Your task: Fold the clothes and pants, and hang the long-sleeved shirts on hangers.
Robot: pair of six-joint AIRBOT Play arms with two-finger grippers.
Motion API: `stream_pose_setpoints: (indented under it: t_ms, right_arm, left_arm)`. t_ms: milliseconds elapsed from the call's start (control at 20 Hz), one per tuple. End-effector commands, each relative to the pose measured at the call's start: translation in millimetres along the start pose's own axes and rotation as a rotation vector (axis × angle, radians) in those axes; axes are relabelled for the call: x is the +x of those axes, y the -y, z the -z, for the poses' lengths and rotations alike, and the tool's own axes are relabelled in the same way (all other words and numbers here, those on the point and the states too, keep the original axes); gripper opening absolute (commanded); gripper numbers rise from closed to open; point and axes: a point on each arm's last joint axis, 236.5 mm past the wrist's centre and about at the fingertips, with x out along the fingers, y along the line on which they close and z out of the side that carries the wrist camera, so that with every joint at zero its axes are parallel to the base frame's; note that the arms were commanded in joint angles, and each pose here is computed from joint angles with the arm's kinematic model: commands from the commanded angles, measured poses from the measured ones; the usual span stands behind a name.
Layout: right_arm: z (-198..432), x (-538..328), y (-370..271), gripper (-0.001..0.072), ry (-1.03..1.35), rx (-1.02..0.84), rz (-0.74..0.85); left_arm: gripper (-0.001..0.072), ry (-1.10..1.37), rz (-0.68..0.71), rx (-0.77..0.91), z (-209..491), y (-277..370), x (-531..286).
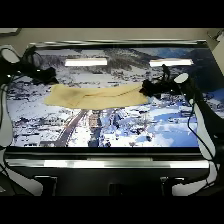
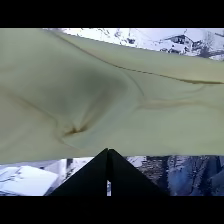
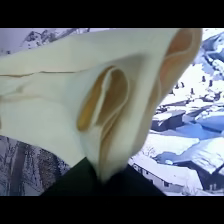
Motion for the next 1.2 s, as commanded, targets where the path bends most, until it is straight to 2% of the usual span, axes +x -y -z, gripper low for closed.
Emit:
stream_pose_setpoints:
  t_ms: [0, 350, 700, 900, 1150]
  right_arm:
    - [0, -49, -36, 0.0024, 0.053, -0.022, -0.003]
    - [28, -107, -72, 0.0025, 0.037, -0.054, 0.003]
    - [40, -135, -93, 0.0025, 0.059, -0.052, -0.015]
    - [36, -136, -105, 0.0025, 0.072, -0.010, -0.066]
    - [38, -114, -164, 0.0023, 0.124, -0.009, -0.186]
  left_arm:
    - [0.0016, -0.091, 0.097, -0.012, 31, 75, 72]
    - [0.0016, -0.261, 0.289, 0.048, 142, 235, 187]
    - [0.0016, -0.372, 0.367, 0.023, 213, 294, 220]
    - [0.0015, -0.393, 0.372, 0.094, 188, 275, 180]
    - [0.0015, -0.162, 0.158, 0.088, 71, 153, 61]
